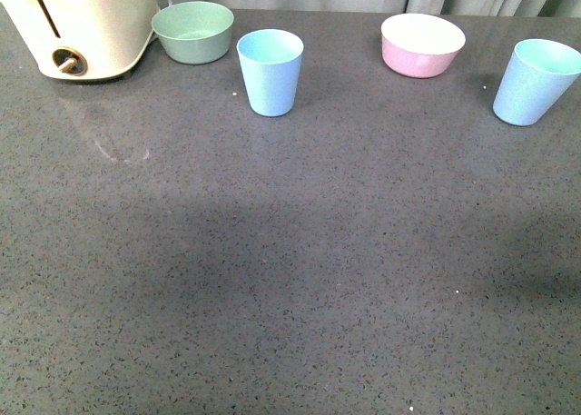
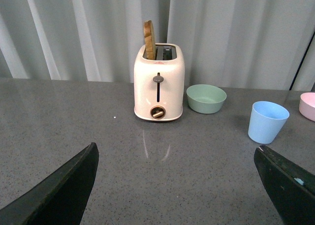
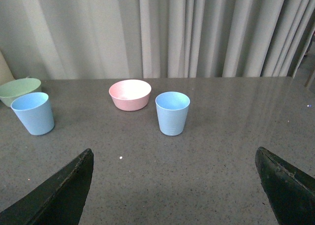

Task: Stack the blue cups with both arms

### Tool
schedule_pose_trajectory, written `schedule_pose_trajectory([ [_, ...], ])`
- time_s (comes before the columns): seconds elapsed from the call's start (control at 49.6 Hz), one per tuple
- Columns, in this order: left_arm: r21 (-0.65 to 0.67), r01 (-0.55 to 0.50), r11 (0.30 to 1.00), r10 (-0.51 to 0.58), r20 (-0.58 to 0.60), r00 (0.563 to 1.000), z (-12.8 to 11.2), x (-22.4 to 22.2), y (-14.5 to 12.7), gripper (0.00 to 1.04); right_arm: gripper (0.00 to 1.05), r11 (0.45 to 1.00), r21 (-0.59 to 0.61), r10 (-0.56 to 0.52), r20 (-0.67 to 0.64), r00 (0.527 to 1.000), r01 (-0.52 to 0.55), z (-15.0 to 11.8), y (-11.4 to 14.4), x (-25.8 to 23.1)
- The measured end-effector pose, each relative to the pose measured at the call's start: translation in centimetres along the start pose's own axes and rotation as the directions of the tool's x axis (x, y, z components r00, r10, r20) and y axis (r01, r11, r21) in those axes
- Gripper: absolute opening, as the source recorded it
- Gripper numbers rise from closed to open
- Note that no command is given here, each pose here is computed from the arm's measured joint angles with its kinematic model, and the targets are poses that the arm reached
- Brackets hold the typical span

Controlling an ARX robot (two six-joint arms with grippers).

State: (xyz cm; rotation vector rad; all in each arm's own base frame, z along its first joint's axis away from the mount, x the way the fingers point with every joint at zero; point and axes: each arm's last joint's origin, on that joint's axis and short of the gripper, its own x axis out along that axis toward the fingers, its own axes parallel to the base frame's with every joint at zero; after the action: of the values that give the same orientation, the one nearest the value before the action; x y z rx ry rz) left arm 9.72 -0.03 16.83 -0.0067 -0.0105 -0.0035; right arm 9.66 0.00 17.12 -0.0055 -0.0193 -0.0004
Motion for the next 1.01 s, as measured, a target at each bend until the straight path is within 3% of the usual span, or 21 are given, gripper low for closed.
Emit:
schedule_pose_trajectory([
  [0.665,0.0,0.0,1.0,0.0,0.0,1.0,0.0,0.0,0.0,0.96,0.96,1.0,0.0,0.0,0.0,1.0,0.0,0.0,0.0,0.0],
  [0.686,-0.007,-0.002,1.0,0.002,-0.009,1.0,0.0,0.0,0.0,0.96,0.96,1.0,0.0,0.0,0.0,1.0,0.0,0.0,0.0,0.0],
  [0.746,-0.081,-0.024,0.996,0.002,-0.258,0.966,0.0,0.2,0.0,0.96,0.96,1.0,0.0,0.0,0.0,1.0,0.0,0.0,0.0,0.0],
  [0.766,-0.087,-0.026,0.996,0.001,-0.277,0.961,0.0,0.2,-0.1,0.96,0.96,1.0,0.0,0.0,0.0,1.0,0.0,0.0,0.0,0.0],
  [0.786,-0.117,-0.044,0.992,-0.005,-0.387,0.922,0.3,0.5,-0.1,0.96,0.96,1.0,0.0,0.0,0.0,1.0,0.0,0.0,0.0,0.0],
  [0.827,-0.14,-0.054,0.989,-0.017,-0.458,0.889,0.6,1.4,-0.2,0.96,0.96,1.0,0.0,0.0,0.001,1.0,0.0,0.0,0.0,0.0],
  [1.008,-0.166,-0.022,0.986,-0.057,-0.455,0.889,3.6,8.1,-0.9,0.96,0.96,1.0,0.0,0.0,0.001,1.0,0.0,0.0,0.0,0.0],
])
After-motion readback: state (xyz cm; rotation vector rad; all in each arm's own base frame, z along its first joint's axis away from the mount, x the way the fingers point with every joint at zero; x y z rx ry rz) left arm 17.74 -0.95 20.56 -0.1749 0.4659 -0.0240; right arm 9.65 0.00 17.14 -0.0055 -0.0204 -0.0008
